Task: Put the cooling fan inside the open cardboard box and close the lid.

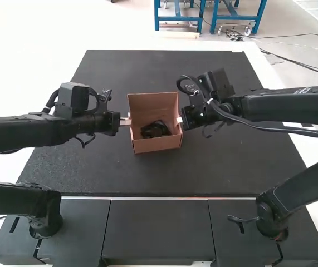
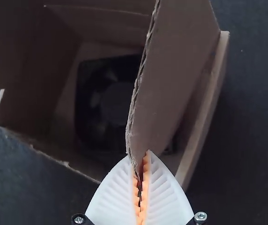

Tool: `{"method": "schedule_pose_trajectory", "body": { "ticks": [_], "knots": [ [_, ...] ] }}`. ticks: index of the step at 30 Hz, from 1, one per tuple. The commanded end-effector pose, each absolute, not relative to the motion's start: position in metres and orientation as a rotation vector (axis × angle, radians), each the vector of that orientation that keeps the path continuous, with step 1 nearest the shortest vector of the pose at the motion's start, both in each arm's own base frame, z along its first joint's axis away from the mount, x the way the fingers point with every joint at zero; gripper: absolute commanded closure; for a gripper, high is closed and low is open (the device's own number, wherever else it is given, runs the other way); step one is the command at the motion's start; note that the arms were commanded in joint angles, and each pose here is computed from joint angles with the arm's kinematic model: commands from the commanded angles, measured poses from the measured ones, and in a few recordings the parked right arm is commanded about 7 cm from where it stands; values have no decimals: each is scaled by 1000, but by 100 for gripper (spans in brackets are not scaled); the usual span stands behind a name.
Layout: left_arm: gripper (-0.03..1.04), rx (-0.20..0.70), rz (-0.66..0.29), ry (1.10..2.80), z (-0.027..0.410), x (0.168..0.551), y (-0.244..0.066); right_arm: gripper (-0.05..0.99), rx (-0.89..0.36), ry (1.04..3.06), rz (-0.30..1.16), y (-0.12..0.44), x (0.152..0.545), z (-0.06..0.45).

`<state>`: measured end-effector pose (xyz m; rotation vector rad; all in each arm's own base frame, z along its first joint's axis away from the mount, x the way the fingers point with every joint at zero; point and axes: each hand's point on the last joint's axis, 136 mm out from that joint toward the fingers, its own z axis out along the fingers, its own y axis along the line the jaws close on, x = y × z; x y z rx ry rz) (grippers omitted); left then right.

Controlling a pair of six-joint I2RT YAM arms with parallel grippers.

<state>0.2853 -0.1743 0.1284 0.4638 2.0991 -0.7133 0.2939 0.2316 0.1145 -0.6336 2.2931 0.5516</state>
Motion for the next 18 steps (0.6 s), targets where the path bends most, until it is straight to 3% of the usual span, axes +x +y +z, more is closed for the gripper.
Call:
{"method": "schedule_pose_trajectory", "body": {
  "ticks": [1, 18],
  "knots": [
    [97, 482, -726, 2069, 132, 280, -175, 95, -653, 2292, 599, 237, 281, 113],
    [96, 519, -721, 2067, 100, 276, -181, 92, -659, 2264, 594, 235, 274, 94]
  ]
}}
